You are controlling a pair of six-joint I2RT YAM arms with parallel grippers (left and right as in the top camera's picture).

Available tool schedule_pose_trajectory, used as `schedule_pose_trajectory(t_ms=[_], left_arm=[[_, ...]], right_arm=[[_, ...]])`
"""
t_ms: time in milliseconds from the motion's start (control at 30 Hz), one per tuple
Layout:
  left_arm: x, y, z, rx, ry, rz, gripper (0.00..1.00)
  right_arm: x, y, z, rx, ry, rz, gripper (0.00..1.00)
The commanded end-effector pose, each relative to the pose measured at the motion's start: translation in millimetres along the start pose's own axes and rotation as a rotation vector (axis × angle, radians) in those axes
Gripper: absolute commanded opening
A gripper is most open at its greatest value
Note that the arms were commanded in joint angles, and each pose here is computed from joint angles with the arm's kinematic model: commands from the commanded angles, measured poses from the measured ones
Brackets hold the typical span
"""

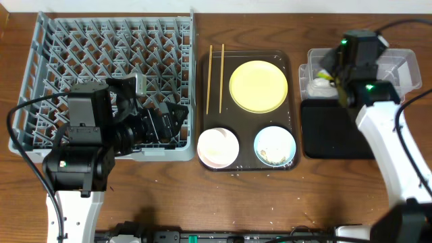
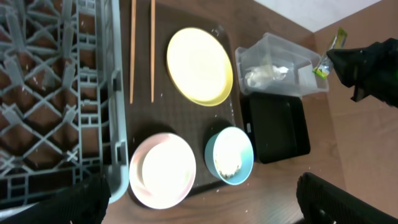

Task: Sort waste into correct bins and load items into the dishwasher

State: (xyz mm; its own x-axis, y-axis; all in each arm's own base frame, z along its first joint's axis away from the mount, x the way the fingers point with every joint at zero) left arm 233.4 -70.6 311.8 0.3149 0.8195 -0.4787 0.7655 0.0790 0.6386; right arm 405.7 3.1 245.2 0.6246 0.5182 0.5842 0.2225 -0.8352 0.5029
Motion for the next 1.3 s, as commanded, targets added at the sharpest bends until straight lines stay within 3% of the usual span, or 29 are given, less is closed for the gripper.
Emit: schedule_pose_trajectory(t_ms=[0,100,167,300,333,633,833,933,1267], left_arm=[[-4,3,-4,-0.007,-0.014,0.007,0.96],[-4,3,-4,-0.008,-0.014,0.008,0.97],[-4,3,-4,-0.010,-0.014,0.009,0.96],[-5,5,-4,-0.017,-0.015,0.014,0.96],[-5,5,-4,-0.017,-0.015,0.014,0.96],[-5,5,-4,-0.020,-0.015,0.016,0.96],[-4,7,-5,-0.030,-0.006,0.071,0.95],[3,6,-8,-0.038,0.073,0.069,0.95],[29,0,-57,-0.196,0.499,-0.009,0.92]], right_arm=[[-36,9,46,-0.044,-0.139,0.151,0.01],[-47,13,76,-0.054,-0.149,0.172,0.04],[-43,14,88,-0.028,-0.097,0.122,0.33],[-23,6,75,0.099,0.036,0.055,0.64],[-16,6,66,0.123,0.070,0.045,0.67],[24,2,-40,0.152,0.261,-0.202,0.70],[27,-93,-98,0.539,0.411,-0.589,0.73],[21,-134,-114,0.691,0.445,-0.729,0.73],[5,-228,-120,0.905,0.433,-1.052,0.69]])
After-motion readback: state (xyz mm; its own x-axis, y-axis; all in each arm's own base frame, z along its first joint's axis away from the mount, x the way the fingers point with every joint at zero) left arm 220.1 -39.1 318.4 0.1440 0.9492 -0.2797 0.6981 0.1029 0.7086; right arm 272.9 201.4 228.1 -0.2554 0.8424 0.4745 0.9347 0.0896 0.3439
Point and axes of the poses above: each gripper's point midway between its finger pads, its own z axis out along the fingers, its own x axis along the line the jaws close on, y = z × x, the point moved 6 cm from there along -z, back along the fingers, and after that the axes turned 13 degrees about z, right-handed, at the moved point
